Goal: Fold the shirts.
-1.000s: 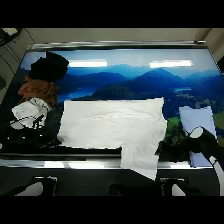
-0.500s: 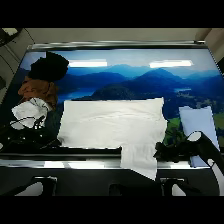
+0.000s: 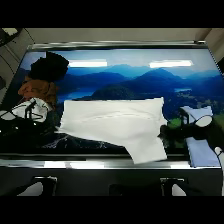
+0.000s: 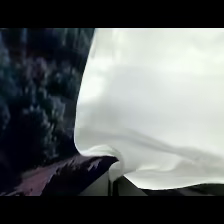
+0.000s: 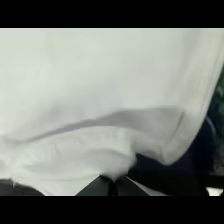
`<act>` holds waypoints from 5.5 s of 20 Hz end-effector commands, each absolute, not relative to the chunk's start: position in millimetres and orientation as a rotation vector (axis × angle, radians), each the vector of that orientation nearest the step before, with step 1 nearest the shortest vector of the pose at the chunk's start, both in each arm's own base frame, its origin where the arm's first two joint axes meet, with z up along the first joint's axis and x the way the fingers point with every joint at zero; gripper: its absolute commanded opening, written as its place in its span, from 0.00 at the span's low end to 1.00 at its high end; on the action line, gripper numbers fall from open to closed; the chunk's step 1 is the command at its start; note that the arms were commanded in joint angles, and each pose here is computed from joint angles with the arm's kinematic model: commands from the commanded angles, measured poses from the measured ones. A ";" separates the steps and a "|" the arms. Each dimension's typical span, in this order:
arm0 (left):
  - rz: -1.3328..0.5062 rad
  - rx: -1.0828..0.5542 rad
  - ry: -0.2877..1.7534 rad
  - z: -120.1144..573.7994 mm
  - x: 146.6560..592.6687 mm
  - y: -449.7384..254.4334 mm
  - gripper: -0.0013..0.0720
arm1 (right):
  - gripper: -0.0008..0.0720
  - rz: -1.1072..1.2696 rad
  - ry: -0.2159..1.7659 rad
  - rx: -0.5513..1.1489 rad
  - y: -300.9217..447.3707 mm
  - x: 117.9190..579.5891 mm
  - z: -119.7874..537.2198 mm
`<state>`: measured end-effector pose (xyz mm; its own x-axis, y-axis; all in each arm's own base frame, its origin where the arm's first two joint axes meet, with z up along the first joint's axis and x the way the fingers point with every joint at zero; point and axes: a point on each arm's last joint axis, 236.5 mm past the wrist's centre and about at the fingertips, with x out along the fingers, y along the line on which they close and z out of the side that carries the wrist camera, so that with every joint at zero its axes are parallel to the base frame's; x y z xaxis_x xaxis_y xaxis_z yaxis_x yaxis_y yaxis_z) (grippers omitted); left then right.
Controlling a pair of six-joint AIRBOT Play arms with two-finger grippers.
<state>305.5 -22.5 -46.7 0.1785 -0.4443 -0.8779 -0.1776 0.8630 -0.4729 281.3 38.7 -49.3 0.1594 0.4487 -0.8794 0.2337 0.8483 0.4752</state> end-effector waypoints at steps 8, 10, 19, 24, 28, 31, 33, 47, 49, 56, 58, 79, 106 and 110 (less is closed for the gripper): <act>-0.154 -0.590 1.259 -15.1 457.0 -21.8 0.05 | 0.08 0.139 1.126 0.629 33.6 482.9 -6.8; -0.140 -0.614 1.289 -31.9 467.6 -22.8 0.05 | 0.08 0.055 1.105 0.691 25.9 502.0 -26.1; -0.072 -0.548 1.571 -95.5 423.7 -23.3 0.05 | 0.08 0.036 1.191 0.691 23.0 492.0 -56.4; -0.107 -0.515 1.530 -70.4 429.4 -21.8 0.71 | 0.72 0.051 1.228 0.714 13.1 475.0 -39.8; -0.158 -0.426 1.346 -9.7 461.0 -13.4 0.73 | 0.99 0.045 1.310 0.758 -38.0 436.7 -32.5; -0.170 -0.398 1.220 37.7 472.0 -16.4 0.72 | 1.00 0.144 1.424 0.821 -33.0 413.5 -49.8; -0.186 -0.379 1.169 64.3 468.3 -22.4 0.72 | 1.00 0.192 1.452 0.863 -20.5 415.4 -64.6; -0.526 -0.156 1.026 121.9 415.4 -193.7 0.06 | 0.08 0.225 1.391 0.796 36.3 442.4 -51.7; -0.570 -0.199 1.085 81.6 402.3 -243.3 0.06 | 0.08 0.271 1.342 0.753 45.3 435.0 -6.3; -0.721 -0.466 1.273 -16.8 372.1 -394.8 0.06 | 0.08 0.300 1.233 0.549 86.7 375.4 112.2; -0.725 -0.540 1.328 -32.2 368.9 -411.8 0.06 | 0.08 0.299 1.187 0.536 88.1 360.8 137.6; -0.688 -0.361 1.049 89.5 428.7 -251.6 0.05 | 0.08 0.495 1.040 0.734 167.7 376.9 189.1; -0.358 -0.422 0.762 189.8 381.7 -73.2 0.06 | 0.96 0.035 1.690 0.576 92.8 343.3 -35.5; -0.357 -0.423 0.761 190.0 381.9 -73.2 0.06 | 0.96 0.164 1.578 0.915 157.2 351.8 -65.8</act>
<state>382.4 -73.2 192.8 0.6753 -0.4562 -0.5795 0.1605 0.8578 -0.4883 350.1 139.3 -48.2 -0.0232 0.5384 -0.8424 0.3730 0.7864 0.4924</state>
